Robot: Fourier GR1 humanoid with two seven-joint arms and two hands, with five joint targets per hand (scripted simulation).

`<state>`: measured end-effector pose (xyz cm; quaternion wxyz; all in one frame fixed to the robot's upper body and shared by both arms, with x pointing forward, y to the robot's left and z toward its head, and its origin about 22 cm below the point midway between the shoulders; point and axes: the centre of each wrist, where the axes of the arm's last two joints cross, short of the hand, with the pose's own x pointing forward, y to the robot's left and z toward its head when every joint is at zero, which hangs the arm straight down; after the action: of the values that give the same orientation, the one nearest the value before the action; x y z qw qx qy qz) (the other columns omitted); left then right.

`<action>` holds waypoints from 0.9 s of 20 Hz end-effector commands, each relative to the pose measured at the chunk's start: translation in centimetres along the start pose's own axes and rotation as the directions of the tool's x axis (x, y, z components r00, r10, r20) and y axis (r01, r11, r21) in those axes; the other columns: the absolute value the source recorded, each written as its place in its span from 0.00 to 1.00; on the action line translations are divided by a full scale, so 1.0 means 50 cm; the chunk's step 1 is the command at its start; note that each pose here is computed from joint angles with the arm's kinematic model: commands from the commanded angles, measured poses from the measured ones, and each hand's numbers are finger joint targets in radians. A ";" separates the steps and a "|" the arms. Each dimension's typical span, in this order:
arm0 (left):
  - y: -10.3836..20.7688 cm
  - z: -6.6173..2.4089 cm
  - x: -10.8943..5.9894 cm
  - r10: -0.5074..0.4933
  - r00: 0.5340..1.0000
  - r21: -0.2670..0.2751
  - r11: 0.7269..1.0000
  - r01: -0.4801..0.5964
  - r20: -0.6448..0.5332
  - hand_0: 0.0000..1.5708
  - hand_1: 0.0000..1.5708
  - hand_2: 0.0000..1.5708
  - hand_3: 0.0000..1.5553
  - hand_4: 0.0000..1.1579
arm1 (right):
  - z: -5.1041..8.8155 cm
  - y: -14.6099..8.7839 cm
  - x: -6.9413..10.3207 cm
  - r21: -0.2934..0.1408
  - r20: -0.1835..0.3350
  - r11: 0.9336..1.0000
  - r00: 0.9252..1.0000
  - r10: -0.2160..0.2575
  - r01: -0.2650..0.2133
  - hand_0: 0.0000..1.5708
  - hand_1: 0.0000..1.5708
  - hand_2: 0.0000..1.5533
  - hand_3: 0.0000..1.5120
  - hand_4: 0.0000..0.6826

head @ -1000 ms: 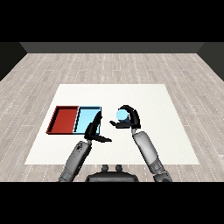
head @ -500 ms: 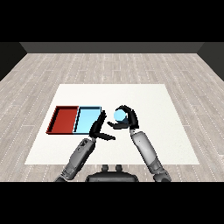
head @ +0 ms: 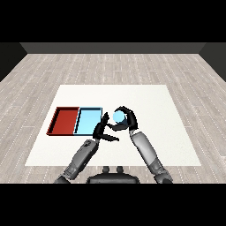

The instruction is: Pick the blue can and put it in the blue box

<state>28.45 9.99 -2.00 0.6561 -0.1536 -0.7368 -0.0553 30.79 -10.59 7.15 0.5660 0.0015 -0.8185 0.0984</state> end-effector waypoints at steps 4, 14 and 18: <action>0.013 -0.009 -0.001 -0.005 1.000 -0.001 1.000 0.005 -0.003 0.00 0.00 0.00 0.00 0.00 | 0.031 0.075 -0.016 0.038 0.026 0.999 1.000 -0.001 0.000 0.94 0.94 0.94 0.93 0.89; -0.012 -0.030 -0.007 0.029 0.999 -0.023 0.999 -0.028 0.024 0.00 0.00 0.00 0.00 0.00 | -0.008 0.044 0.024 0.037 -0.027 0.994 0.994 -0.105 0.106 0.92 0.92 0.94 0.91 0.88; -0.029 -0.045 0.017 0.044 0.999 -0.046 0.998 -0.043 0.022 0.00 0.00 0.00 0.00 0.00 | 0.023 0.057 0.008 0.001 -0.001 0.990 0.990 -0.140 0.140 0.93 0.93 0.94 0.92 0.88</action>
<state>29.39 8.70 -1.71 0.6442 -0.1743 -0.7424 -0.0584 29.53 -7.76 7.18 0.5732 0.0509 -0.8146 0.0727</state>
